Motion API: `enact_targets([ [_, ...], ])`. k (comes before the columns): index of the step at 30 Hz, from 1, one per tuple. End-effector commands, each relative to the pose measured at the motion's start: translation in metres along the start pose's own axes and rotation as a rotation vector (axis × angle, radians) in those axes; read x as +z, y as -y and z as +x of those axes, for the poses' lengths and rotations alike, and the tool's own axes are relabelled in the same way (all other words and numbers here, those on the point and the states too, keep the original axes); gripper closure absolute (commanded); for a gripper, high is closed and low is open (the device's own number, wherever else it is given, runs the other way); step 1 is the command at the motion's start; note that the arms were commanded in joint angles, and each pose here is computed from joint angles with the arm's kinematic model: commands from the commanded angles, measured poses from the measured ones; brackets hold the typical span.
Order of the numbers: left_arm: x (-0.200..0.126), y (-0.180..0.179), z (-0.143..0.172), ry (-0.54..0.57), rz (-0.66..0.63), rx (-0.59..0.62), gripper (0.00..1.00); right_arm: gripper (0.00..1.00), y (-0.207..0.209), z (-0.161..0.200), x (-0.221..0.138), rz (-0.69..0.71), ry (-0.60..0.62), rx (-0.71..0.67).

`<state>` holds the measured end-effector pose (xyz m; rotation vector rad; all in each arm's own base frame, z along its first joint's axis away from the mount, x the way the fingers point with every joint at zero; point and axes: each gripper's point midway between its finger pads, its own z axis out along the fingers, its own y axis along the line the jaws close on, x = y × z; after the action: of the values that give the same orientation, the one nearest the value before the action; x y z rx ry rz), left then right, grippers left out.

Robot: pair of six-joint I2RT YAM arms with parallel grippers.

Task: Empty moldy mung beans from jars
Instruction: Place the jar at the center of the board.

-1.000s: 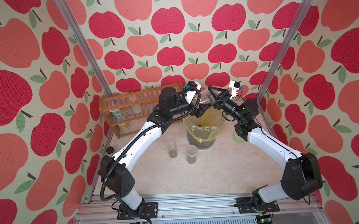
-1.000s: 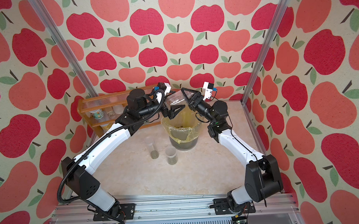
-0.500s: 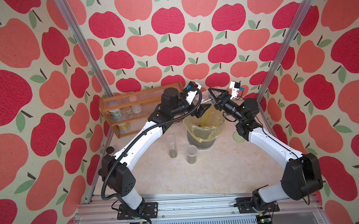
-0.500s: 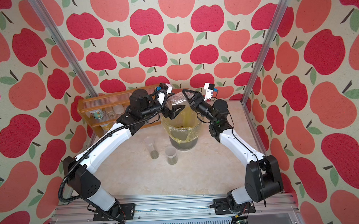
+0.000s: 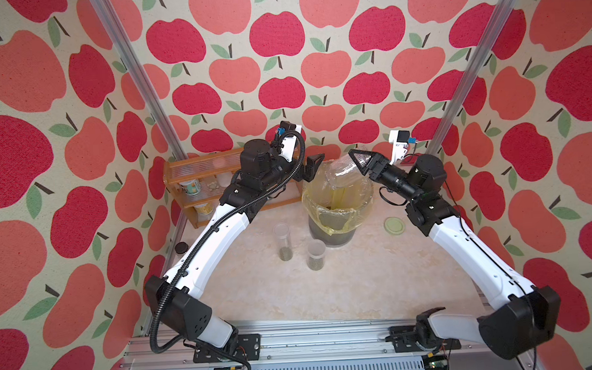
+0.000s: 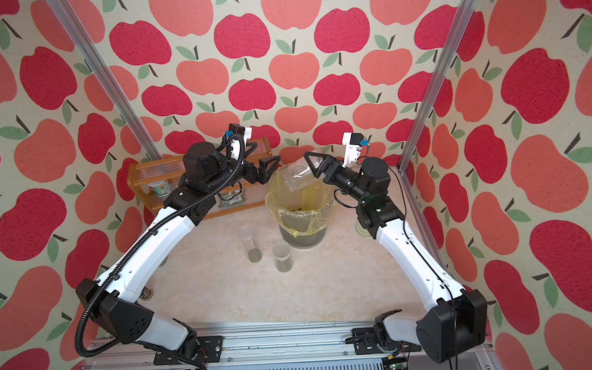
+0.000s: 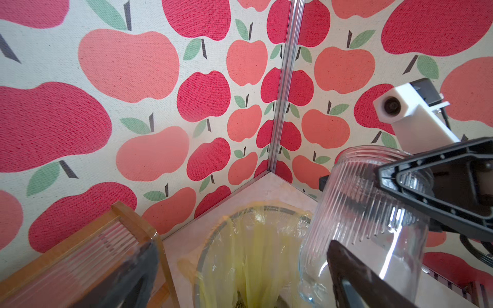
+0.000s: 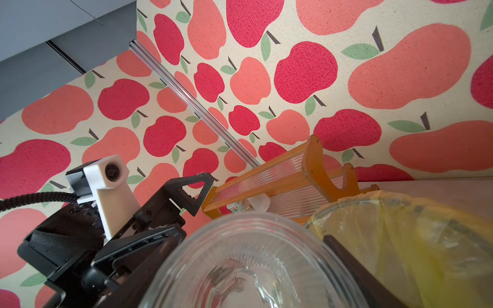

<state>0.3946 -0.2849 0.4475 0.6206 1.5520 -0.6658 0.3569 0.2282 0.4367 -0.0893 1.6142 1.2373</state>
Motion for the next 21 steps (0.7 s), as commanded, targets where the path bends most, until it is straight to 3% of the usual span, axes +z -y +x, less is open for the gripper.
enact_targets([
  [1,-0.003,-0.005,0.006,-0.012,-0.025,-0.03,0.0,0.5,-0.013,-0.019,-0.017,0.076,0.033,-0.171],
  [9,-0.013,0.011,-0.001,-0.003,0.048,-0.005,0.0,0.5,0.003,-0.031,-0.051,0.229,0.065,-0.291],
  [15,-0.052,0.07,-0.019,0.027,0.164,0.188,0.0,0.51,0.023,-0.043,-0.075,0.291,0.113,-0.256],
  [21,-0.072,0.092,-0.016,-0.008,0.188,0.222,0.0,0.53,0.044,-0.054,-0.103,0.376,0.177,-0.234],
])
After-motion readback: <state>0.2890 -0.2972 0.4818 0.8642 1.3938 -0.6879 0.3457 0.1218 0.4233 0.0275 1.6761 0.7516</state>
